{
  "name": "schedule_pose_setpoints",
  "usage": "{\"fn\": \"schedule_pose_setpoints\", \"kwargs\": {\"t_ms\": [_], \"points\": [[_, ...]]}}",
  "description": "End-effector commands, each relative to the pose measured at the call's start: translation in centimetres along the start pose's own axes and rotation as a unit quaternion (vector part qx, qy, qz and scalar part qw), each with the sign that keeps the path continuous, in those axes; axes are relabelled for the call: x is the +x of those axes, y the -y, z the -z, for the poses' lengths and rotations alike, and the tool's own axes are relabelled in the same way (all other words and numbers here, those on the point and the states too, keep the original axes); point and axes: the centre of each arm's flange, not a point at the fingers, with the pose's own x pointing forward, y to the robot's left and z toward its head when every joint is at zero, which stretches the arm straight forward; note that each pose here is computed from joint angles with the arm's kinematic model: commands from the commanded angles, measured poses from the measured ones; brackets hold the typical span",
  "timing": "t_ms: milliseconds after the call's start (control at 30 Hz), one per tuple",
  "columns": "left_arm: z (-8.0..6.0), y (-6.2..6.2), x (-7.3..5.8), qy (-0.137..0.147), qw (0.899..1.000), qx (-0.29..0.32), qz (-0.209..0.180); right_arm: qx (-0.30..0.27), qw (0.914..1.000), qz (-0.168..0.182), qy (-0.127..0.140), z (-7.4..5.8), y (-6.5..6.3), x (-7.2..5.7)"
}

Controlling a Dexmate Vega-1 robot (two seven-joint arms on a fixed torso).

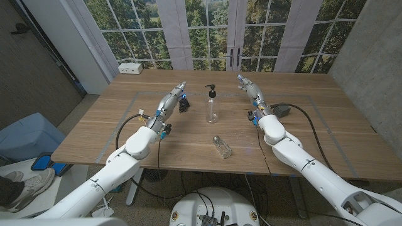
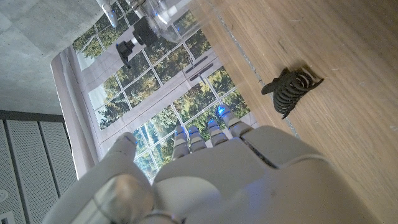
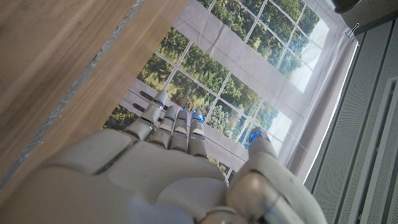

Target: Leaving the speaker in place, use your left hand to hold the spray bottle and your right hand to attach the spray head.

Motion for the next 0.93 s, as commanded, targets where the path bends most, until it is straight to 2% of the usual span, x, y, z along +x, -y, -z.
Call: {"fn": "schedule_pose_setpoints", "kwargs": {"t_ms": [33, 533, 767, 933], "points": [[0.0, -1.2, -0.7, 0.008, 0.999, -0.019, -0.034, 0.001, 0.9998, 0.019, -0.007, 0.6, 1.2, -0.3], [-0.2, -2.5, -1.7, -0.012, 0.997, -0.049, -0.063, 0.02, 0.9989, 0.042, -0.008, 1.8, 2.9, 0.1], [0.5, -3.1, -2.2, -0.03, 0.993, -0.091, -0.067, 0.028, 0.9988, 0.04, -0.007, 2.1, 3.1, 1.0], [1.0, -3.7, -2.6, -0.041, 0.991, -0.099, -0.077, 0.029, 0.999, 0.035, -0.004, 2.1, 2.9, 1.7]]}}
